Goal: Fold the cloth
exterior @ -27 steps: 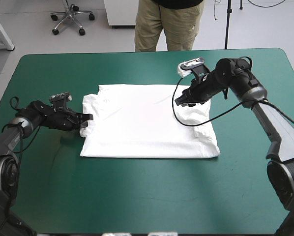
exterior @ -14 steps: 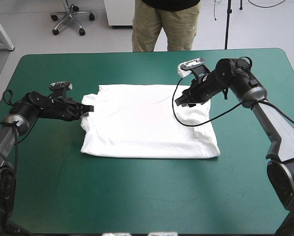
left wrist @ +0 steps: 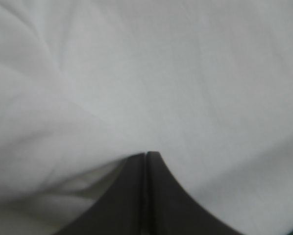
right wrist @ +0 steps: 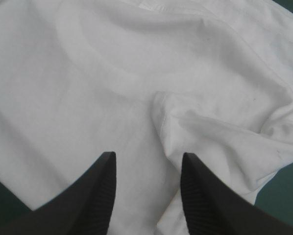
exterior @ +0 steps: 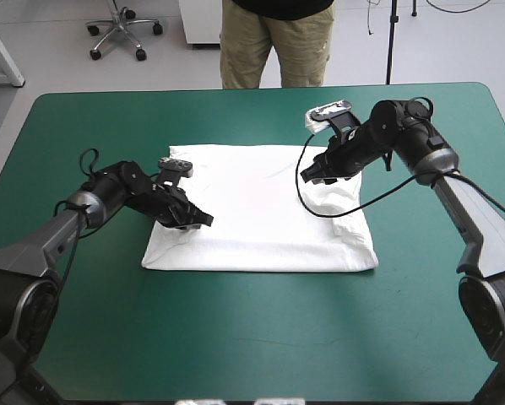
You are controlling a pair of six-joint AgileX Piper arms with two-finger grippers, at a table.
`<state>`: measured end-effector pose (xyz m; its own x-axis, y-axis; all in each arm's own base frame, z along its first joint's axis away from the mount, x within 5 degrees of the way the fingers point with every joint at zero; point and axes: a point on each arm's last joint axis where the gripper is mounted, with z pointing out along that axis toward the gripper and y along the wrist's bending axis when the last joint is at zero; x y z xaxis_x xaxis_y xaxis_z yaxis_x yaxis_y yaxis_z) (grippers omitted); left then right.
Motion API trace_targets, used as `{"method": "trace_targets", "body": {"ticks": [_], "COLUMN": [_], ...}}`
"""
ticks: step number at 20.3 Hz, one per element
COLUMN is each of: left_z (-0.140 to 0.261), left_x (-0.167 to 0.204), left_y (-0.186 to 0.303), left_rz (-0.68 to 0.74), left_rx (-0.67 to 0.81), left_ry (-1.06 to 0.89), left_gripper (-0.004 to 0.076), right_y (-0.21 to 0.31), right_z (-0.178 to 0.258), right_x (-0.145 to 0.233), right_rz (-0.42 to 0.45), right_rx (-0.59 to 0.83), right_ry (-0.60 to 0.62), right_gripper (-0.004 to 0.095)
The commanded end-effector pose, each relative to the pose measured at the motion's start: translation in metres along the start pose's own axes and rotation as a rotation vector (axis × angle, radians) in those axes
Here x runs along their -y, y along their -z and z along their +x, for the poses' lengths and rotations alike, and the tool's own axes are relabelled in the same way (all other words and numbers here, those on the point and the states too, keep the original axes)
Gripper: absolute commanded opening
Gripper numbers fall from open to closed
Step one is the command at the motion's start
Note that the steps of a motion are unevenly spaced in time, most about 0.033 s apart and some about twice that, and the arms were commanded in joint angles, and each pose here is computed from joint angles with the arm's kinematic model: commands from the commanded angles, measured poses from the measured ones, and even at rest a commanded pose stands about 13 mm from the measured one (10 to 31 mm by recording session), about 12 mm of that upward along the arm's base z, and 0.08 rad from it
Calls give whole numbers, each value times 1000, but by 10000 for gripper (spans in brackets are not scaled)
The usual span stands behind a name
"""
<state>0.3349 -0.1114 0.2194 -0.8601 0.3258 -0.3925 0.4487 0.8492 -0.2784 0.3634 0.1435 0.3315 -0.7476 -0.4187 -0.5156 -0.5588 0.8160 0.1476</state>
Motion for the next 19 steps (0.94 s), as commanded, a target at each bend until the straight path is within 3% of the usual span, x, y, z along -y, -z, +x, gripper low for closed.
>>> {"method": "trace_targets", "body": {"ticks": [1,2,4,8,11,14,19], "left_z": [-10,-9,-10,-21,-16,4,46], "left_x": [8,7,7,22,28,24,10], "left_y": [-14,-18,-17,35,77,114,98], "left_rz": [14,17,17,-21,-134,-323,-409], "left_rx": [6,-6,-4,118,175,112,-27], "left_ry": [-14,-13,-25,-82,-113,-113,-12], "left_gripper": [-8,-6,72,445,473,472,472], "right_y": [29,29,31,56,77,93,83], "right_z": [-8,-8,-8,-6,2,21,68], "right_x": [-6,-6,-7,-14,-22,-27,-21], "right_rz": [7,7,9,19,12,26,140], "right_rx": [100,100,102,156,133,38,-16], "right_ry": [14,14,16,41,59,45,-36], "right_gripper": [396,396,397,407,409,401,391]}}
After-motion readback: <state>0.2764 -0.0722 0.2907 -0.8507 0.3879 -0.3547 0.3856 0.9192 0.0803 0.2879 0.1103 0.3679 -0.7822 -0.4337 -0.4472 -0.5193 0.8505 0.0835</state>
